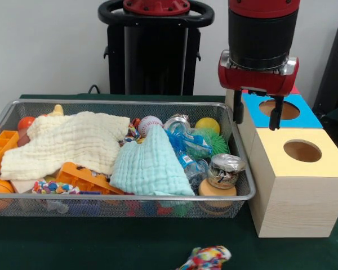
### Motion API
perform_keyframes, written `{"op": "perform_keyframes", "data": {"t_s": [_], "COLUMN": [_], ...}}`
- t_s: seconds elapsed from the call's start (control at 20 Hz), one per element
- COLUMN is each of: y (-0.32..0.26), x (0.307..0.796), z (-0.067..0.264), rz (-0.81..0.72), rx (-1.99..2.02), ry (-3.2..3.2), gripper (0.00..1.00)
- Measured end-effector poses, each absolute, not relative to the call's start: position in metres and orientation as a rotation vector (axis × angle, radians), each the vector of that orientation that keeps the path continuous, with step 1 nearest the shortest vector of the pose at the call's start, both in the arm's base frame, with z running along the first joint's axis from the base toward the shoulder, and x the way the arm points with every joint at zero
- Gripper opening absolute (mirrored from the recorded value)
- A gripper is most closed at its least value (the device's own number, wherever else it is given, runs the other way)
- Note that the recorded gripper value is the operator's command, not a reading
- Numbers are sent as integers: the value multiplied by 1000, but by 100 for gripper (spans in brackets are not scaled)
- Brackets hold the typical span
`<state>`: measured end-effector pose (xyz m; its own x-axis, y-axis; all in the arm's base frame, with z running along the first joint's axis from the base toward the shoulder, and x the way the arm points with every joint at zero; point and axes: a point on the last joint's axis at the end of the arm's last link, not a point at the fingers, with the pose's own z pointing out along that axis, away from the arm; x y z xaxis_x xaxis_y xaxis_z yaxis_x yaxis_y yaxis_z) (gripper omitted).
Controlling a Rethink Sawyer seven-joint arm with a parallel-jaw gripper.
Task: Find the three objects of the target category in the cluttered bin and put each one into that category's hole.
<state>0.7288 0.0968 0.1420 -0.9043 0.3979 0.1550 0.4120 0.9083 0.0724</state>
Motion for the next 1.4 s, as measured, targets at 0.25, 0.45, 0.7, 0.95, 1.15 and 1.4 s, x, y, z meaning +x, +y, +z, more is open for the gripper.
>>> {"op": "perform_keyframes", "data": {"t_s": [0.25,0.45,0.7,0.95,1.15,1.4], "y": [107,104,82,53,43,39], "x": [727,729,741,755,756,748], "z": [143,140,115,60,16,-43], "rz": [-148,-151,-126,-64,-24,8], "rx": [-642,-660,-724,-813,-838,-839], "ry": [-2931,-2940,-3024,-3161,-3213,-3207], "gripper": [100,100,100,100,100,100]}}
